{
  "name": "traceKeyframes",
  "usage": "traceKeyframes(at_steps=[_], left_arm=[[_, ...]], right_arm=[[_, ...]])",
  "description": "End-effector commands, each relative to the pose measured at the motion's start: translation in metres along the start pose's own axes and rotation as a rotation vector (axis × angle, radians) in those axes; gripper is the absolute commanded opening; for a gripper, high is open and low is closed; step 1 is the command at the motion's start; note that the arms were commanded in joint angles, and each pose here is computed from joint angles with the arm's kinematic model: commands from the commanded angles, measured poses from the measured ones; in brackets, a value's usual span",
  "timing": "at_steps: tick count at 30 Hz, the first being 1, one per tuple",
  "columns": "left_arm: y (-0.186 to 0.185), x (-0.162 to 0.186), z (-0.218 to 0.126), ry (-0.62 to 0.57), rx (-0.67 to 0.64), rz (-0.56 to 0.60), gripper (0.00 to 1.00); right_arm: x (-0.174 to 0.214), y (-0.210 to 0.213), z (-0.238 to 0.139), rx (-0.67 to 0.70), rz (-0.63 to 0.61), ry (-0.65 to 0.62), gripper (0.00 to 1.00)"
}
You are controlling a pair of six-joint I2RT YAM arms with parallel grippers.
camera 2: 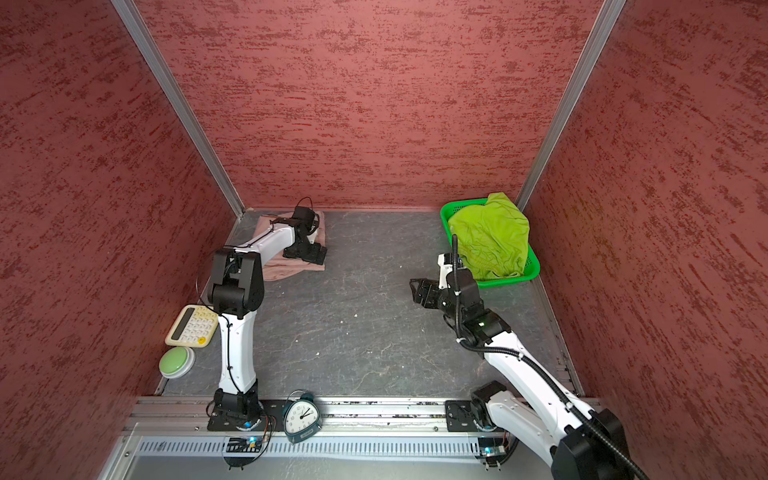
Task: Fold and stack the shorts
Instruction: 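Withdraw the left gripper while the right gripper grasps the lime-green shorts in the basket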
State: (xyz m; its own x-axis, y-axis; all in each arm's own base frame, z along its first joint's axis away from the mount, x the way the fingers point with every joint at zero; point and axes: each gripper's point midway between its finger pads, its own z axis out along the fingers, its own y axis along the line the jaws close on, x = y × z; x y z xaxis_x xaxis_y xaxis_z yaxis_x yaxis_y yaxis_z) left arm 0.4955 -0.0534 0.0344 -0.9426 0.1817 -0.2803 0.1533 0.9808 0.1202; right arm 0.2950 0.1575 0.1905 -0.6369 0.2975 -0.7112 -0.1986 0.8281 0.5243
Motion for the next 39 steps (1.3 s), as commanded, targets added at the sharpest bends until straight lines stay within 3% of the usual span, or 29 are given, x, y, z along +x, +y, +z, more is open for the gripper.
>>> traceKeyframes(at_steps=[1, 14, 17, 23, 28, 35, 39], left_arm=[[0.033, 0.016, 0.017, 0.062, -0.022, -0.023, 0.99], [0.064, -0.016, -0.021, -0.073, -0.056, -0.057, 0.99], [0.063, -0.035, -0.062, -0.152, -0.025, -0.105, 0.99], [0.03, -0.065, -0.191, -0.439, 0.13, -0.154, 0.99], [-0.017, -0.046, -0.261, -0.591, 0.381, -0.165, 1.0], [-0.071, 0.012, -0.262, -0.555, 0.594, -0.165, 0.99], [-0.082, 0.036, -0.254, -0.52, 0.581, -0.147, 0.99]], right_arm=[[-0.017, 0.011, -0.002, -0.025, -0.025, -0.031, 0.82], [-0.085, -0.037, -0.014, 0.264, -0.082, -0.125, 0.88], [-0.107, -0.061, -0.016, 0.342, -0.065, -0.123, 0.9], [-0.158, -0.118, -0.002, 0.508, -0.068, -0.07, 0.94], [-0.189, -0.181, 0.015, 0.65, -0.028, -0.029, 0.94], [-0.179, -0.259, 0.054, 0.82, -0.04, 0.159, 0.94], [-0.175, -0.289, 0.064, 0.889, -0.054, 0.213, 0.97]])
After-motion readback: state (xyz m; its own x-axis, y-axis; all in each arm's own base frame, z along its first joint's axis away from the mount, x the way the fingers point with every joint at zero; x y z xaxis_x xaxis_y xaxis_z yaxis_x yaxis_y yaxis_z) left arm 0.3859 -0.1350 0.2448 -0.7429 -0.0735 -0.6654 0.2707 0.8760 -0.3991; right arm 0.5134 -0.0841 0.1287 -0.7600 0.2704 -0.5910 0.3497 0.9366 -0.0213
